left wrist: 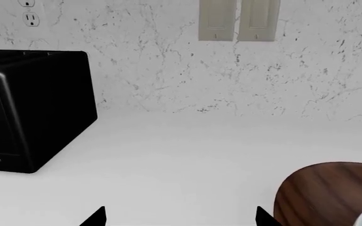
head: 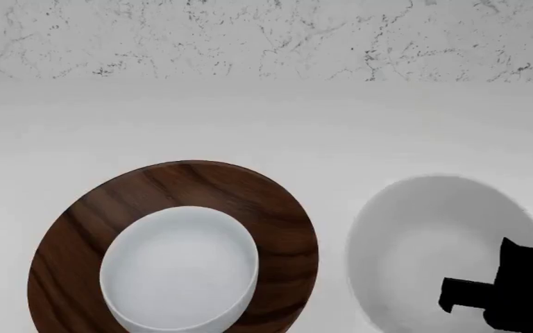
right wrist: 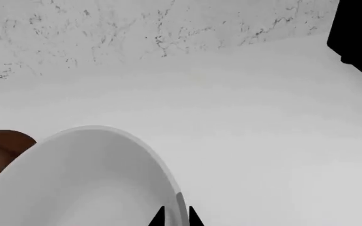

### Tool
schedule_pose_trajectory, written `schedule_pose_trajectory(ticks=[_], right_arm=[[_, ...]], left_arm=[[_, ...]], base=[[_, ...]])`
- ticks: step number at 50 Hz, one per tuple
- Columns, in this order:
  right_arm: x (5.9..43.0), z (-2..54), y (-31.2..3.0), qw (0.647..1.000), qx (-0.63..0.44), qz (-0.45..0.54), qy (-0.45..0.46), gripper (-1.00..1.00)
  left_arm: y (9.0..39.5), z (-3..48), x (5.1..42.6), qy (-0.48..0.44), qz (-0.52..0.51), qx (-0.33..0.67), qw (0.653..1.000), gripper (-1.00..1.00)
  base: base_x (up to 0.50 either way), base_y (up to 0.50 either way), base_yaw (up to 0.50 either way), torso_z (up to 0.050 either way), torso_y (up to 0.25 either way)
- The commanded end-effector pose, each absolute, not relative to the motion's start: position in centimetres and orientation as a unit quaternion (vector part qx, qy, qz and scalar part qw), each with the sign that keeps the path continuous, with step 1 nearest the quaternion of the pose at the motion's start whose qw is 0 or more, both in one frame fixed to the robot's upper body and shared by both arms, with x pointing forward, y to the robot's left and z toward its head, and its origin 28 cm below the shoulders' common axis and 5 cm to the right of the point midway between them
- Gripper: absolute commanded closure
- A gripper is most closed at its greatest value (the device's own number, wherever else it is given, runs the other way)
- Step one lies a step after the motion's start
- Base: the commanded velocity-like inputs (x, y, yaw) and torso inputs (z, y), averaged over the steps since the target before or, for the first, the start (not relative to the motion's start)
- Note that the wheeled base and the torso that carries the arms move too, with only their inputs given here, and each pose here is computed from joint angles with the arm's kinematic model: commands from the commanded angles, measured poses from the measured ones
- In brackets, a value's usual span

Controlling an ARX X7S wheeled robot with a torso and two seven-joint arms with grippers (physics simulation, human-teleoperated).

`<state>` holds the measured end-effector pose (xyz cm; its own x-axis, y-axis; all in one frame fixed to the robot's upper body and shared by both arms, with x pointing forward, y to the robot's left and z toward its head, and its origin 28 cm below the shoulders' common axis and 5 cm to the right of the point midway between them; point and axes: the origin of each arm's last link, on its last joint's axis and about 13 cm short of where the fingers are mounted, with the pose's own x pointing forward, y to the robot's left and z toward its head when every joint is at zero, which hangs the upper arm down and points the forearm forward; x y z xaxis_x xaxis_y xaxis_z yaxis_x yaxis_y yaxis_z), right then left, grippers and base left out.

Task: Stack the bowls from largest to smallest.

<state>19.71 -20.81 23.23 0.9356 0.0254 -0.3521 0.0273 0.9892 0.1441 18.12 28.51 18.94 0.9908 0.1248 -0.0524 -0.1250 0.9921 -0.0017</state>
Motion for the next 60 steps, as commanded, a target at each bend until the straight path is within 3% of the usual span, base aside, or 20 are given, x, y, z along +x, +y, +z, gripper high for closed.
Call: schedule_pose_trajectory(ticks=[1,11,21,28,45,60], right_arm=[[21.0,27.3,-19.5,0.985,0.128,0.035,0.108,1.00],[24.4,30.4,-16.0,0.979,0.143,0.103,0.102,1.00],[27.1,30.8,-11.7,0.964,0.127,0.176,0.156,1.00],[28.3,31.6,-6.7,0.937,0.112,0.264,0.200,1.00],[27.4,30.4,-4.8,0.923,0.081,0.300,0.226,1.00],[27.3,27.7,-6.2,0.933,0.084,0.259,0.234,1.00]], left_arm=[[28.5,18.9,18.0,0.018,0.057,-0.015,0.998,-1.00],[28.6,18.7,18.1,0.020,0.058,-0.015,0.998,-1.00],[28.7,18.8,18.2,0.014,0.067,-0.020,0.997,-1.00],[29.1,18.9,18.2,0.003,0.081,-0.031,0.996,-1.00],[29.2,18.9,18.2,0.003,0.083,-0.033,0.996,-1.00],[29.5,19.0,18.2,0.003,0.088,-0.034,0.996,-1.00]], base=[[0.00,0.00,0.00,0.000,0.000],[0.00,0.00,0.00,0.000,0.000],[0.00,0.00,0.00,0.000,0.000],[0.00,0.00,0.00,0.000,0.000],[0.00,0.00,0.00,0.000,0.000],[0.00,0.00,0.00,0.000,0.000]])
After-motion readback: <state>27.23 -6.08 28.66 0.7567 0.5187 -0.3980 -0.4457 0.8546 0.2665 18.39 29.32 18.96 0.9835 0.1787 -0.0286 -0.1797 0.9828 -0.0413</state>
